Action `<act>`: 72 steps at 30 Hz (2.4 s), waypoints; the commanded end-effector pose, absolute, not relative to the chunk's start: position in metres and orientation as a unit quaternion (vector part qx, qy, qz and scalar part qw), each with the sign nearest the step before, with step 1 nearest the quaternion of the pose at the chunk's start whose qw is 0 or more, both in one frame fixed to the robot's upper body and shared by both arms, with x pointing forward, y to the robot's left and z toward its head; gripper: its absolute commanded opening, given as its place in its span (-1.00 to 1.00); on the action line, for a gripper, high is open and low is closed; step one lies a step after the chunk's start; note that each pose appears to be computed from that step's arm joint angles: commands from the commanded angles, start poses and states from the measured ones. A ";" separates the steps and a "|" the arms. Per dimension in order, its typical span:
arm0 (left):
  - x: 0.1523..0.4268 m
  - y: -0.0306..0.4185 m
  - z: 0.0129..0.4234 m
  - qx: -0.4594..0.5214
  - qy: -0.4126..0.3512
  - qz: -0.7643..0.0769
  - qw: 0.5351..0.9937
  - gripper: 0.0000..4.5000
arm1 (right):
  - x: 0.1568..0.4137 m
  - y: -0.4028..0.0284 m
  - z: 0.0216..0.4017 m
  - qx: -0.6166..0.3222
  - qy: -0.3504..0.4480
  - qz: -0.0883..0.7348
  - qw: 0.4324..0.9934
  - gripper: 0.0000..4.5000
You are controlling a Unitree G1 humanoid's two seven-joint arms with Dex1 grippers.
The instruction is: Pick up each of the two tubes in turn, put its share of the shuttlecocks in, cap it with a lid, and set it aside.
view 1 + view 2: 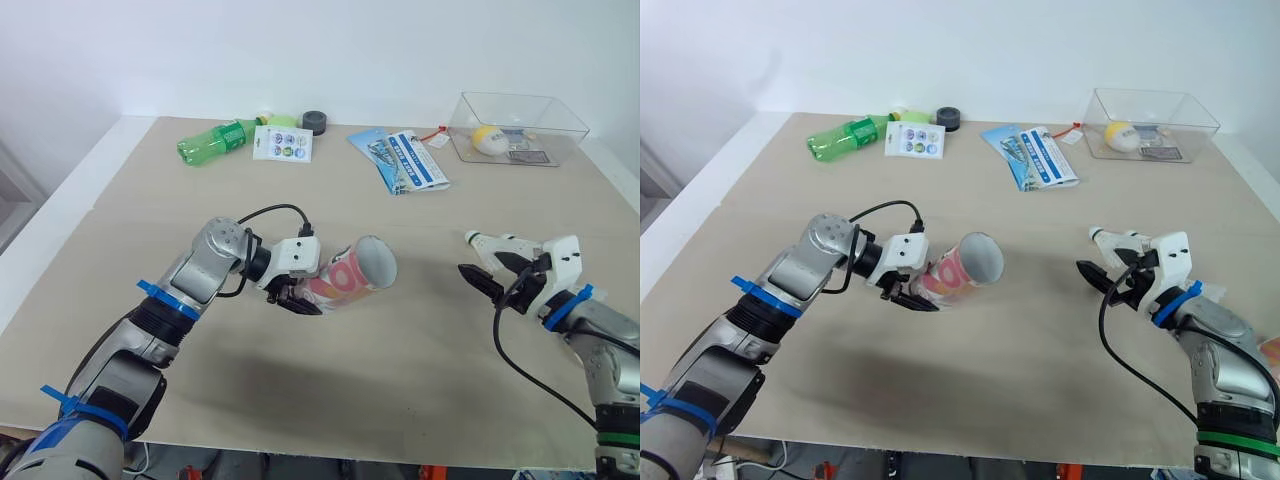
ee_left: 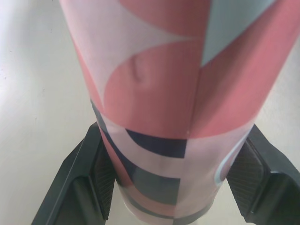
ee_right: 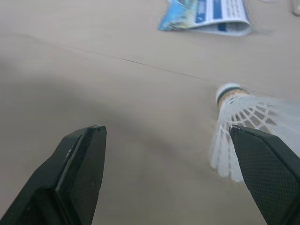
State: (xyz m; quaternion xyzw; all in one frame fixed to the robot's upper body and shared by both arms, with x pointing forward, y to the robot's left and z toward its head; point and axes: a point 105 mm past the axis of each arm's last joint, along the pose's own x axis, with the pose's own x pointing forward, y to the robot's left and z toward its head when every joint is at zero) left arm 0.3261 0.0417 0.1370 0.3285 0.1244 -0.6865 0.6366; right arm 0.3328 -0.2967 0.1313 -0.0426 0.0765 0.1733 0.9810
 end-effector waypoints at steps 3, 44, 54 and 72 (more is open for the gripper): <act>0.326 0.040 0.142 0.337 0.116 -0.685 0.636 0.19 | 0.341 -0.297 0.139 -0.051 0.060 0.172 0.982 1.00; 0.354 0.045 0.142 0.308 0.122 -0.659 0.675 0.19 | 0.330 -0.219 0.243 -0.290 -0.104 0.390 0.868 -0.98; 0.359 0.042 0.145 0.272 0.139 -0.670 0.676 0.19 | 0.286 -0.158 0.283 -0.520 -0.148 0.515 0.666 -0.98; 0.351 0.038 0.139 0.271 0.142 -0.674 0.672 0.19 | 0.294 -0.129 0.269 -0.542 -0.144 0.575 0.595 0.00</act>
